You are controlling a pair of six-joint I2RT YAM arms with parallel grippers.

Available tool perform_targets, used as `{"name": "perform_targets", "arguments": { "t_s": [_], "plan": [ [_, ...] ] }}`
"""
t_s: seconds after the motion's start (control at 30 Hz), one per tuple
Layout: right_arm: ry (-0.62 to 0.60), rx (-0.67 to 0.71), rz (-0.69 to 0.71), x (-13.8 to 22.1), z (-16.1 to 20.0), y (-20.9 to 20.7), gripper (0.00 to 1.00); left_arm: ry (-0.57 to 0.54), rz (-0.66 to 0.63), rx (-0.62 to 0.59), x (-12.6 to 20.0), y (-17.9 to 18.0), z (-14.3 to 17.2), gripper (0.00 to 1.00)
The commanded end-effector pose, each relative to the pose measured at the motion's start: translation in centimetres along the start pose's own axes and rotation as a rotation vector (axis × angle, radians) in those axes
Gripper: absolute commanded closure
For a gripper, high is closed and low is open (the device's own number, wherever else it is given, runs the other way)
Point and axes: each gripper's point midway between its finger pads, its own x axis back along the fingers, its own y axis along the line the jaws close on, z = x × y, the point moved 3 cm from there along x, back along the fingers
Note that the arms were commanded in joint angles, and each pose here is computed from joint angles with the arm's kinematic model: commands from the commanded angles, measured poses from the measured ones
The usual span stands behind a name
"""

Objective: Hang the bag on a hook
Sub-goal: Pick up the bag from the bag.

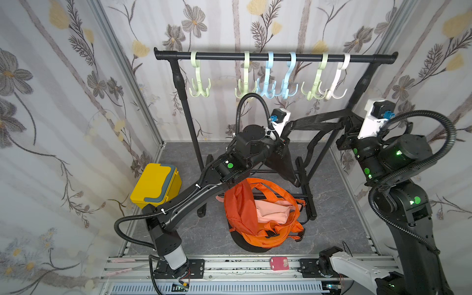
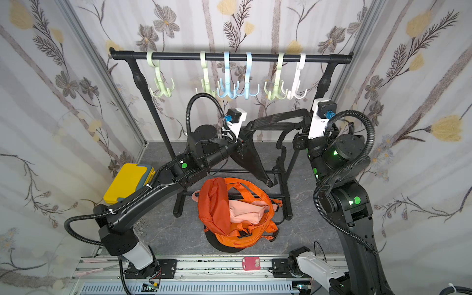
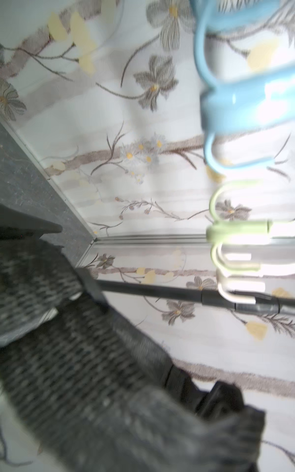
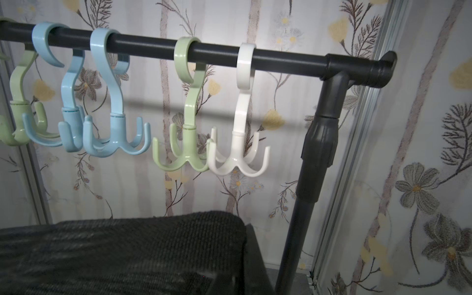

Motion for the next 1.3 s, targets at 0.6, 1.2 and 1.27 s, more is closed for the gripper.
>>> {"name": "perform_targets", "arguments": {
  "t_s": [0.6,1.2,1.27],
  "plan": [
    [0.061,0.043,-0.024,-3.3,-0.1,-1.9,0.89,-0.029,-0.100,0.069,-0.3,0.0,-6.1,1.00],
    [0.182,-0.176,-0.412,4.7,16.1,4.9,0.06,0.049,-0.070,0.057,0.4,-0.4,-4.9,1.00],
    [0.190,-0.205,-0.422,5.2,17.7,5.3,0.04,0.052,-0.059,0.057,0.5,-0.5,-4.9,1.00]
  ]
}}
